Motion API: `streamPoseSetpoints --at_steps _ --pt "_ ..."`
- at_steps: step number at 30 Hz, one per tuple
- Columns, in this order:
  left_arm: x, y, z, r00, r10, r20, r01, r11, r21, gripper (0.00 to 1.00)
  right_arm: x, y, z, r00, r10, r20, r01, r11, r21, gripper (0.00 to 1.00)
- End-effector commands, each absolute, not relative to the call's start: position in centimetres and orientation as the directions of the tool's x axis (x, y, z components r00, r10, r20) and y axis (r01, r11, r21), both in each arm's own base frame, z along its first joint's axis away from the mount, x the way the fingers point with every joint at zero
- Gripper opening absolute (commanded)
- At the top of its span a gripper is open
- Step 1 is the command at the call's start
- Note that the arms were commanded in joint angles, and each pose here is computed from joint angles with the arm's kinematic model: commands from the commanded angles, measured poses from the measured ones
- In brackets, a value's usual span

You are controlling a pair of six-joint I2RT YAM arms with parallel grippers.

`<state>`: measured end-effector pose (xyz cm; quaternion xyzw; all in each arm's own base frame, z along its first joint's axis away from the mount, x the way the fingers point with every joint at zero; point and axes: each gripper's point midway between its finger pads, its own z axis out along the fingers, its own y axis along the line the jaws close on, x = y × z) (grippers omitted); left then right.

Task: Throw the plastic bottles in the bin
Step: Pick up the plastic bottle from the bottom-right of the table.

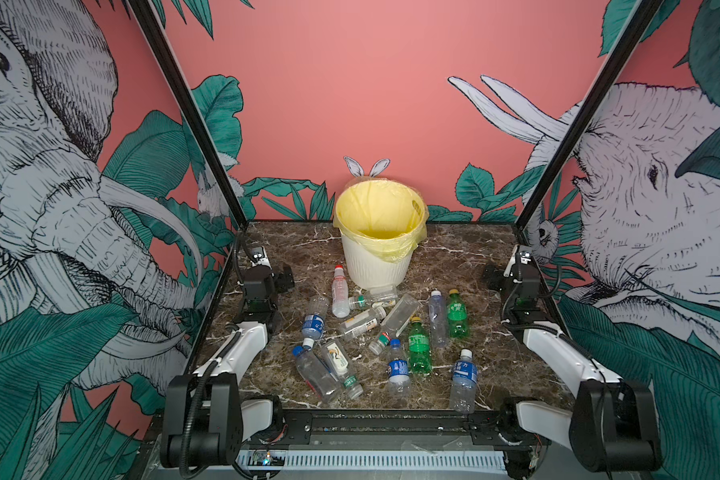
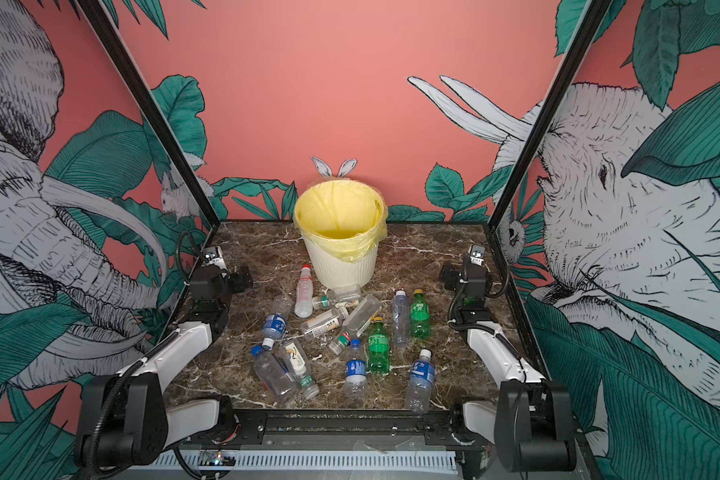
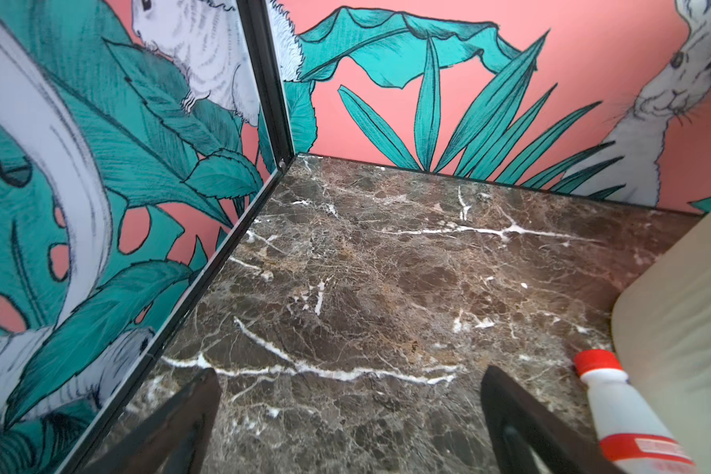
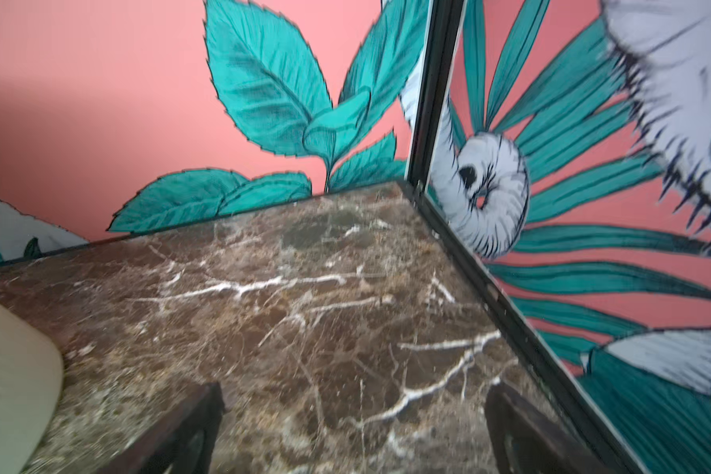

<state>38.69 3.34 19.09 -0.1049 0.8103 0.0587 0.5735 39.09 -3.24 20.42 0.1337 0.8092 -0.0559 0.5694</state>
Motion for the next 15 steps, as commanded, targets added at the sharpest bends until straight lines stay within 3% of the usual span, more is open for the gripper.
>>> streamPoseSetpoints --at_steps 1,15 --pt "36.8 3.8 18.8 -0.378 -0.241 -0.894 -0.317 0.941 -0.12 1.0 37.3 -2.6 17.9 -0.475 0.254 -0.843 0.303 0.946 0.115 0.99" --pt "31.2 -0.1 18.2 -0.612 -0.427 -0.666 -0.293 0.904 -0.311 0.99 31.0 1.3 15.7 -0.72 0.433 -0.543 0.327 0.901 0.285 0.99"
